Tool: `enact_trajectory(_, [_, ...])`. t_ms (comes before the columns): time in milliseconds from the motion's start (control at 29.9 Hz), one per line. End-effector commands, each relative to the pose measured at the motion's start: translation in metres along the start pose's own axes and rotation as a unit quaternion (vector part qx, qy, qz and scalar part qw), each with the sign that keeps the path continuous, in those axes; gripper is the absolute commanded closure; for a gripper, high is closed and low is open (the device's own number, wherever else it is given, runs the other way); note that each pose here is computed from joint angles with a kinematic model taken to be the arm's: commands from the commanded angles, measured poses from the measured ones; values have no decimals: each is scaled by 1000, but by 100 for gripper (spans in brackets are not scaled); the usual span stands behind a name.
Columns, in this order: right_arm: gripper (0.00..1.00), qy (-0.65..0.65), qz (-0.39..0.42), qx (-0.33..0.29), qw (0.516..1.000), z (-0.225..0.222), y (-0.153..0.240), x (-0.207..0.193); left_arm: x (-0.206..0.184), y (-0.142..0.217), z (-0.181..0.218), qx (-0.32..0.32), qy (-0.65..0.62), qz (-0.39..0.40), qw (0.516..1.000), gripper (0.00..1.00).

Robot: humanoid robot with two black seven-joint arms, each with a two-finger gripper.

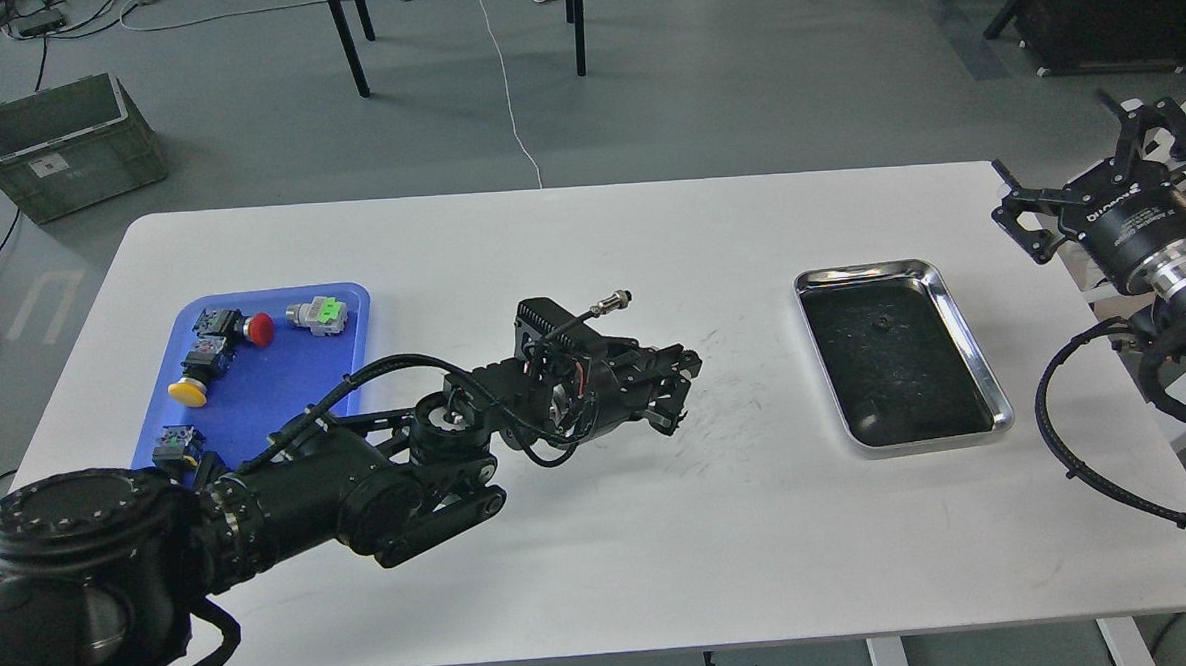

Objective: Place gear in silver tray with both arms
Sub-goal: 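Carry the gear to the table center and lower it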

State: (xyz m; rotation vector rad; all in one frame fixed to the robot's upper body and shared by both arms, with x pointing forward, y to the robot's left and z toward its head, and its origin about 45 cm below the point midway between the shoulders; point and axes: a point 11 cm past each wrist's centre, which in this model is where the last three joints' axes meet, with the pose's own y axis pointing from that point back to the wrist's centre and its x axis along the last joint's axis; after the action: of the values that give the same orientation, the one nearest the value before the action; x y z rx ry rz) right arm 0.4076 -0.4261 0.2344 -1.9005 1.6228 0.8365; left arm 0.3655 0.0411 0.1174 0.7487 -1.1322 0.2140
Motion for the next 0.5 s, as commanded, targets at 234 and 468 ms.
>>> enact_trajectory(234, [2, 1, 0, 0, 1000, 0, 0, 0, -26, 2, 15, -5, 29, -7, 1000, 92])
enact_trajectory(468, [2, 0, 1, 0, 1000, 0, 1, 1, -36, 4, 17, -5, 38, -14, 999, 90])
